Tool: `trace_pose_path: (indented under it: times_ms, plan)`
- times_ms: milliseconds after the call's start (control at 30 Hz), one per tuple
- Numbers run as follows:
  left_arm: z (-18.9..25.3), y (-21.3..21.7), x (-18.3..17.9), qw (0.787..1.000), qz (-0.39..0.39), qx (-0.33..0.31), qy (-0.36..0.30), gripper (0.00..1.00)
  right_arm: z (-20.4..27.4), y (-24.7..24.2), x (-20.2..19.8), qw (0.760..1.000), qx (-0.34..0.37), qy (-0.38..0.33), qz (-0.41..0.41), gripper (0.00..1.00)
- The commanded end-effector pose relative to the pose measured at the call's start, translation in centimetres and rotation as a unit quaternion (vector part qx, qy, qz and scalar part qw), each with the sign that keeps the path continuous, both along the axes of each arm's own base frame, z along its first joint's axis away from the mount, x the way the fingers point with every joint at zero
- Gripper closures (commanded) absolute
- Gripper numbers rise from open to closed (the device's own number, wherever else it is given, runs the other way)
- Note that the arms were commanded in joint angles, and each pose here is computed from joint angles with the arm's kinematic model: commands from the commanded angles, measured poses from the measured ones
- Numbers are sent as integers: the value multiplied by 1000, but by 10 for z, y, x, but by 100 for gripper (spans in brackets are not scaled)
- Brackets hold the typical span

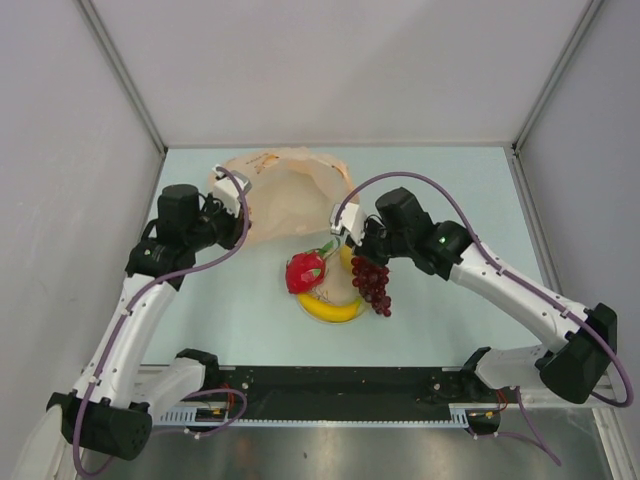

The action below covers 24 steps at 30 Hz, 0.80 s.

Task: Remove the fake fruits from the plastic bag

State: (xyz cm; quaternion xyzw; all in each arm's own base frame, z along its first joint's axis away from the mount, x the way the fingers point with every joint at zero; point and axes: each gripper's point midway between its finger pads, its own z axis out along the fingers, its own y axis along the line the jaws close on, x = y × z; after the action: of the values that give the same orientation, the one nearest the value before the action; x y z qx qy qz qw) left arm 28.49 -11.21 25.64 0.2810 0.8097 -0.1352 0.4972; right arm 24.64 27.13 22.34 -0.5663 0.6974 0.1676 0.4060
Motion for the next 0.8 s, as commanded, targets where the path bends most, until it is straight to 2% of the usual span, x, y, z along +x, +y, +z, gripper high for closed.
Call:
trace_pose_path:
  times_ms: [0,267,533,767]
  plan:
    - [14,-5,-1,1000,-6,-29,-11,100,13,7,7,999,18,-42,3,100]
    - [10,-11,-1,999,-17,-38,3,100,3,18,8,999,11,-39,11,100]
    - [3,-9,-7,999,-16,-37,4,100,-20,49,-6,998,-13,-39,51,100]
    - [2,-10,-11,999,-20,-40,3,100,-27,71,4,993,-38,-101,47,100]
